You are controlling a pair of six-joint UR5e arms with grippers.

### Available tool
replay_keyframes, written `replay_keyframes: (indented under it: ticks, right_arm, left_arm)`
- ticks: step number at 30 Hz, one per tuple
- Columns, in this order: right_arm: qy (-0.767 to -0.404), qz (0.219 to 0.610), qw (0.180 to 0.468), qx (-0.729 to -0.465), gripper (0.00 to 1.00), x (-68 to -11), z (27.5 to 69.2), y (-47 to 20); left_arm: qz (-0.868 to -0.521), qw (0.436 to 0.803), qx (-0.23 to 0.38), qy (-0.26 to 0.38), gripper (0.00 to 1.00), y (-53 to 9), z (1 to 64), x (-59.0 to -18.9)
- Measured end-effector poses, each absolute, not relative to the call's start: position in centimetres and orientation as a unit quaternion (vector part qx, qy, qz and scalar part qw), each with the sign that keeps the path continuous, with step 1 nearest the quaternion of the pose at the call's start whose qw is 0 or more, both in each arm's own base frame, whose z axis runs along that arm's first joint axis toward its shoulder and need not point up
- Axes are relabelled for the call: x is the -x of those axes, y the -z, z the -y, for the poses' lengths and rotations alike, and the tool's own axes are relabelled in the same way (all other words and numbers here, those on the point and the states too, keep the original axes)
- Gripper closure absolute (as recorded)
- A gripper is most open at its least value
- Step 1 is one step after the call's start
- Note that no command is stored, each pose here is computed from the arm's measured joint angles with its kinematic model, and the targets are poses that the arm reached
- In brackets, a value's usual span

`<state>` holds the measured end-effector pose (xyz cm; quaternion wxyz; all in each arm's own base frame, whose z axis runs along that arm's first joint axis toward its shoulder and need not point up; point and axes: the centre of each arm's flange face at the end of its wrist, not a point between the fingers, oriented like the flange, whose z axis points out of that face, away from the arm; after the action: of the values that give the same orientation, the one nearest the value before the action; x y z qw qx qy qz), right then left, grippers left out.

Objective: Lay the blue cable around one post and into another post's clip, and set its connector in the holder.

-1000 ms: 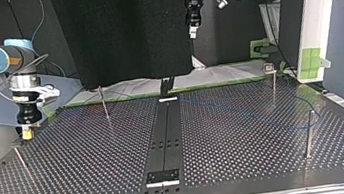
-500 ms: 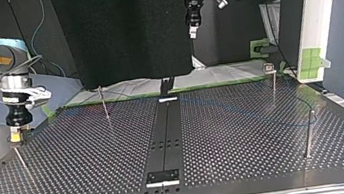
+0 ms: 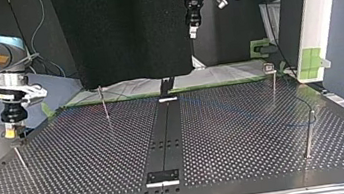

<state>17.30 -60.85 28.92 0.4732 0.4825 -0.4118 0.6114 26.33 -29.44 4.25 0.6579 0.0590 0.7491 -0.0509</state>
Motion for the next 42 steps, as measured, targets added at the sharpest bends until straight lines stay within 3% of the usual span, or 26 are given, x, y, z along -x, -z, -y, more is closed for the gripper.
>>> replay_keyframes:
  ticks: [22,29,42]
  right_arm:
    - [-0.586,0.465,0.466,-0.472,1.0,-14.6,61.4,-27.1]
    - [-0.571,0.478,0.458,-0.485,1.0,-14.1,63.0,-25.8]
    - [-0.586,0.46,0.439,-0.502,1.0,-14.7,64.8,-26.4]
  left_arm:
    - [-0.756,0.649,-0.067,0.042,0.0,-4.2,29.6,-26.6]
    - [-0.758,0.647,-0.066,0.037,0.0,-4.3,29.7,-26.9]
    - [-0.761,0.645,-0.065,0.033,0.0,-4.4,30.0,-27.2]
